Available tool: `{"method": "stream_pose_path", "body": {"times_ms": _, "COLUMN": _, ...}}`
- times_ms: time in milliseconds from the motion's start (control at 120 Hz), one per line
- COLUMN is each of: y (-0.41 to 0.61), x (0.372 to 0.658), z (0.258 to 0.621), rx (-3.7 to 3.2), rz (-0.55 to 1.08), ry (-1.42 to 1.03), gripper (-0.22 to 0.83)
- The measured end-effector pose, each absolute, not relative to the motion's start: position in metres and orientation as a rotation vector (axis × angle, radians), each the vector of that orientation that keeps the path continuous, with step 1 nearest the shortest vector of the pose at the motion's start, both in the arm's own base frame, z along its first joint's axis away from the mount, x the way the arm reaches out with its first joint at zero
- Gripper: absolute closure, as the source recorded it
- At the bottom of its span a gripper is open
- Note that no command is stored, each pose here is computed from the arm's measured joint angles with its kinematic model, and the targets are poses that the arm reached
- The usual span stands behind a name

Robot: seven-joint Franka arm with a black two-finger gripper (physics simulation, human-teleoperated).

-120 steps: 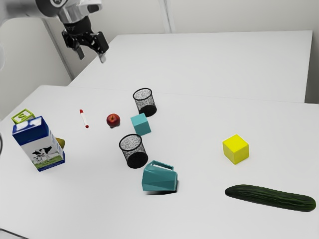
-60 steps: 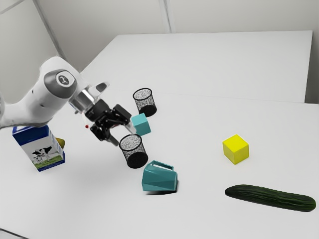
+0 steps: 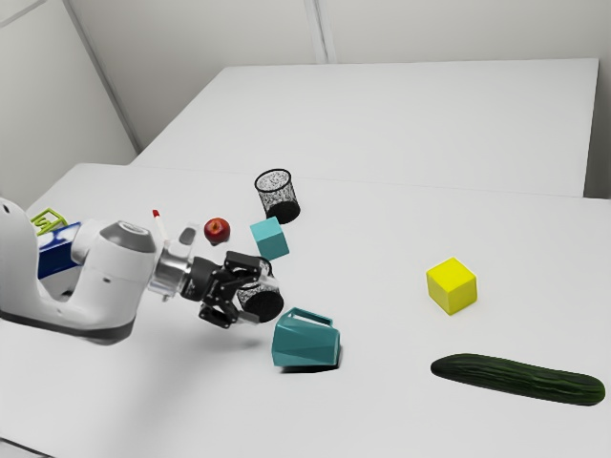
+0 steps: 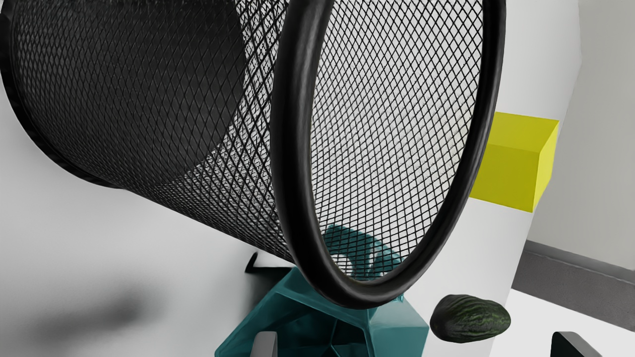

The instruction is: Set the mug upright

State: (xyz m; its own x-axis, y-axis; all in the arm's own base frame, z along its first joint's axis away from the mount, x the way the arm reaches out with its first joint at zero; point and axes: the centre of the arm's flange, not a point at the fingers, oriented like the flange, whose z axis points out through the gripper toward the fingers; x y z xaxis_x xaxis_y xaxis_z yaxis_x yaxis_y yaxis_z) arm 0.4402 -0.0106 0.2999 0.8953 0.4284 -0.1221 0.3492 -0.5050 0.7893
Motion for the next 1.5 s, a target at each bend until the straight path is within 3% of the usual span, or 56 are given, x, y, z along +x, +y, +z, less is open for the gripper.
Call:
{"method": "stream_pose_path", "body": {"times_ms": 300, "y": -0.007, "x": 0.430, "z": 0.265, "rx": 2.140, "rz": 0.191, "ry": 0.537, "gripper": 0.00}}
{"method": "stream_pose_path", "body": {"times_ms": 875, "y": -0.057, "x": 0.420, "z": 0.260, "rx": 2.090, "rz": 0.271, "ry": 0.401, "gripper": 0.00}}
{"method": "stream_pose_path", "body": {"times_ms": 925, "y": -0.058, "x": 0.420, "z": 0.260, "rx": 2.091, "rz": 0.277, "ry": 0.394, "gripper": 0.07}}
{"method": "stream_pose_path", "body": {"times_ms": 1075, "y": -0.060, "x": 0.420, "z": 0.261, "rx": 2.097, "rz": 0.294, "ry": 0.372, "gripper": 0.45}}
{"method": "stream_pose_path", "body": {"times_ms": 1192, "y": -0.062, "x": 0.421, "z": 0.263, "rx": 2.101, "rz": 0.307, "ry": 0.356, "gripper": 0.62}}
{"method": "stream_pose_path", "body": {"times_ms": 1500, "y": -0.066, "x": 0.427, "z": 0.281, "rx": 2.106, "rz": 0.352, "ry": 0.307, "gripper": 0.76}}
